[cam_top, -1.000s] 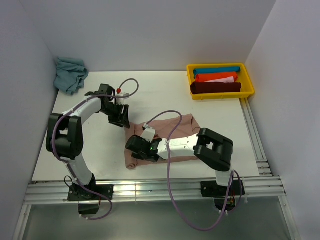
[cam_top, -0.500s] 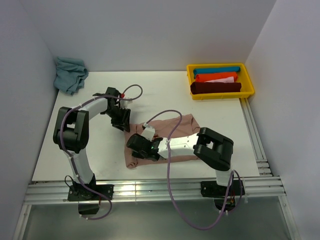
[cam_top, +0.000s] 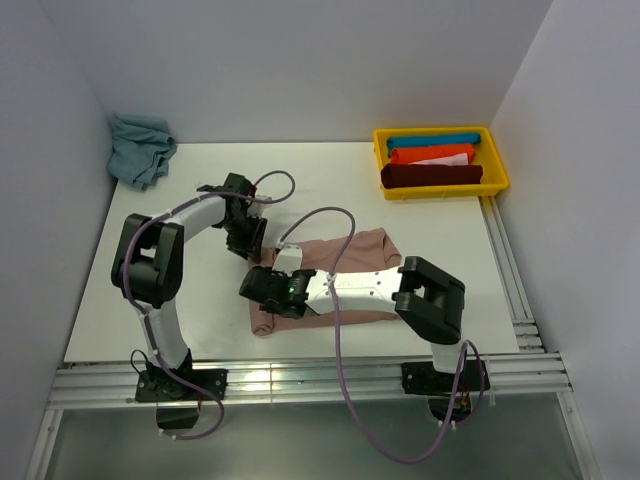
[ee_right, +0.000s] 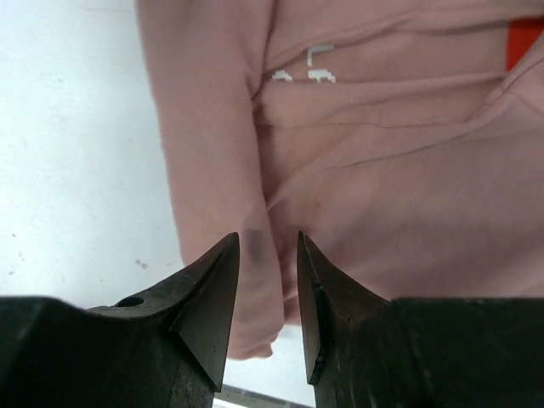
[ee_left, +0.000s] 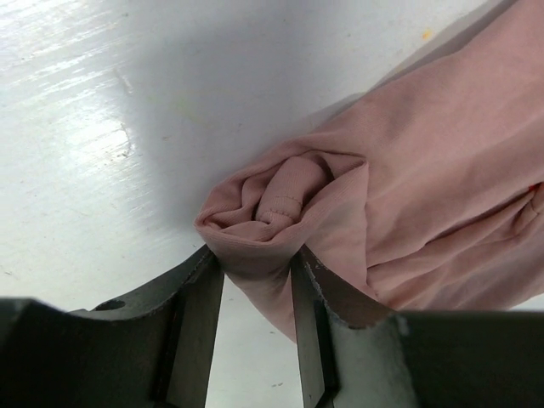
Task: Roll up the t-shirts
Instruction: Roll the tshirt
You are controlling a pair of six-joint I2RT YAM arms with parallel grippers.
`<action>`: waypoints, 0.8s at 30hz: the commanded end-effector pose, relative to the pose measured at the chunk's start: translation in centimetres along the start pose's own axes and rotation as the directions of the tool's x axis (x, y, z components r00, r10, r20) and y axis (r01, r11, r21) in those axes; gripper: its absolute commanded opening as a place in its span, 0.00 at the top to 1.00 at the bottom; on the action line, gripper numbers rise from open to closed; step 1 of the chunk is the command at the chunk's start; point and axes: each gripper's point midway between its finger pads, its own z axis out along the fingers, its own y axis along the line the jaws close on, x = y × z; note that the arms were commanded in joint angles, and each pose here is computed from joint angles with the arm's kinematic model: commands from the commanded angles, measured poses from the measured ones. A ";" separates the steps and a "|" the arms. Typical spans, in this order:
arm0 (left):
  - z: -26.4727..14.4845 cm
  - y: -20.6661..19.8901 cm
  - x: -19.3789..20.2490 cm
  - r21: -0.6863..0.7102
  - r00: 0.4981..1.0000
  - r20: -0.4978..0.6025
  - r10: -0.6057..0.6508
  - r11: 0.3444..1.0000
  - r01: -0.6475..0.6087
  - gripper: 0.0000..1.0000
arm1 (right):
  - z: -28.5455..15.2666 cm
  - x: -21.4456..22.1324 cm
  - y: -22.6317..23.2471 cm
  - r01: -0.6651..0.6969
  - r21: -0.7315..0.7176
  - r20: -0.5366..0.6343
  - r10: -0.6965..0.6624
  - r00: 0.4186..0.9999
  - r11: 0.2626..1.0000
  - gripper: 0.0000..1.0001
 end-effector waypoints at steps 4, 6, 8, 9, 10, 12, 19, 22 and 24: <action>-0.5 0.3 -2.0 -0.051 0.998 0.057 0.014 0.999 -0.011 0.59 | -2.0 -3.4 1.3 0.095 0.047 0.112 -0.099 0.989 0.994 0.59; -0.4 0.2 -2.0 -0.053 0.998 0.057 0.014 0.999 -0.011 0.58 | -1.9 -4.3 2.5 0.116 0.041 0.126 -0.120 0.985 0.992 0.59; -0.5 0.2 -2.1 -0.054 0.998 0.058 0.015 0.998 -0.012 0.59 | -1.0 -4.5 3.7 0.137 0.042 0.129 -0.142 0.981 0.990 0.59; -0.5 0.2 -2.1 -0.056 0.998 0.059 0.017 0.998 -0.014 0.58 | 0.0 -4.2 3.6 0.152 0.060 0.120 -0.159 0.980 0.987 0.59; -0.5 0.2 -2.1 -0.057 0.998 0.057 0.017 0.998 -0.014 0.58 | 0.3 -4.1 3.9 0.158 0.061 0.115 -0.164 0.980 0.986 0.59; -0.5 0.1 -2.1 -0.058 0.998 0.056 0.018 0.998 -0.015 0.59 | 1.4 -4.4 4.3 0.167 0.072 0.115 -0.174 0.978 0.983 0.59; -0.8 0.1 -2.1 -0.058 0.998 0.058 0.022 0.998 -0.018 0.59 | 3.5 -4.4 3.5 0.191 0.160 0.096 -0.208 0.974 0.968 0.54; -0.8 0.1 -2.2 -0.059 0.998 0.060 0.024 0.998 -0.020 0.58 | 3.8 -3.7 2.9 0.204 0.173 0.079 -0.220 0.972 0.964 0.51; -0.8 0.1 -2.2 -0.057 0.998 0.060 0.022 0.998 -0.019 0.58 | 3.9 -3.3 2.7 0.203 0.171 0.070 -0.217 0.974 0.964 0.48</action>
